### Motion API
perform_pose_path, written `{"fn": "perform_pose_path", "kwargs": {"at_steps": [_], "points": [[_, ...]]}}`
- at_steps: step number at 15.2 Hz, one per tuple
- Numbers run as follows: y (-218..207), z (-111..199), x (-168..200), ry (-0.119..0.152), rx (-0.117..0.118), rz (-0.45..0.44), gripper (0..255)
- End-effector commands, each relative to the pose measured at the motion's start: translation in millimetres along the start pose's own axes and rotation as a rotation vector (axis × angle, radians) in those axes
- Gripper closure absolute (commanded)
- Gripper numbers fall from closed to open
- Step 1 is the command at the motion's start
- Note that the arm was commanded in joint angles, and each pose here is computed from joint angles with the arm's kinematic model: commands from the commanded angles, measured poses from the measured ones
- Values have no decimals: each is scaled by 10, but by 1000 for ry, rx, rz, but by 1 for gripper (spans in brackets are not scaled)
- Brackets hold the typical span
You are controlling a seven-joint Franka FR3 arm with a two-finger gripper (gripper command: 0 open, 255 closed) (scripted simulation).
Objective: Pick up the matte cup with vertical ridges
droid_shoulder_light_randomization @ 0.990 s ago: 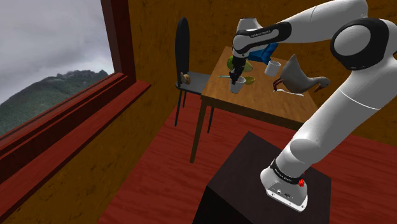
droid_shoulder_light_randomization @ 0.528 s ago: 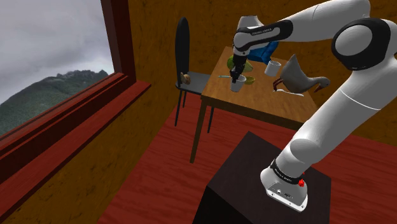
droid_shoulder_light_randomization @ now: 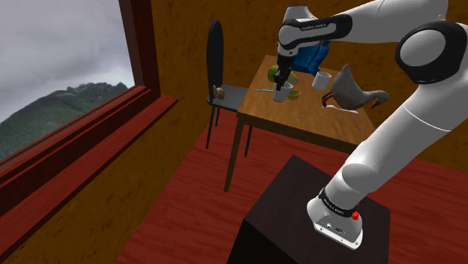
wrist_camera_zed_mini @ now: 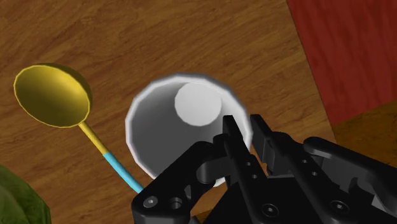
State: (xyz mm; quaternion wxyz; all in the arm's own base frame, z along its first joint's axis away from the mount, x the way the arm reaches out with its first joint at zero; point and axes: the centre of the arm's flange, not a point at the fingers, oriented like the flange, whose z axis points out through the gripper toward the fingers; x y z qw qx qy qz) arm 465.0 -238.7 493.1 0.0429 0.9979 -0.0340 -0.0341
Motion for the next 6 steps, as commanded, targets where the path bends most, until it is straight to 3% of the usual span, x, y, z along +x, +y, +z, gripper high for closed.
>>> {"fn": "perform_pose_path", "kwargs": {"at_steps": [1, 6], "points": [[15, -112, -2, 0, 0, 0, 255], [30, -277, -13, 0, 0, 0, 255]]}}
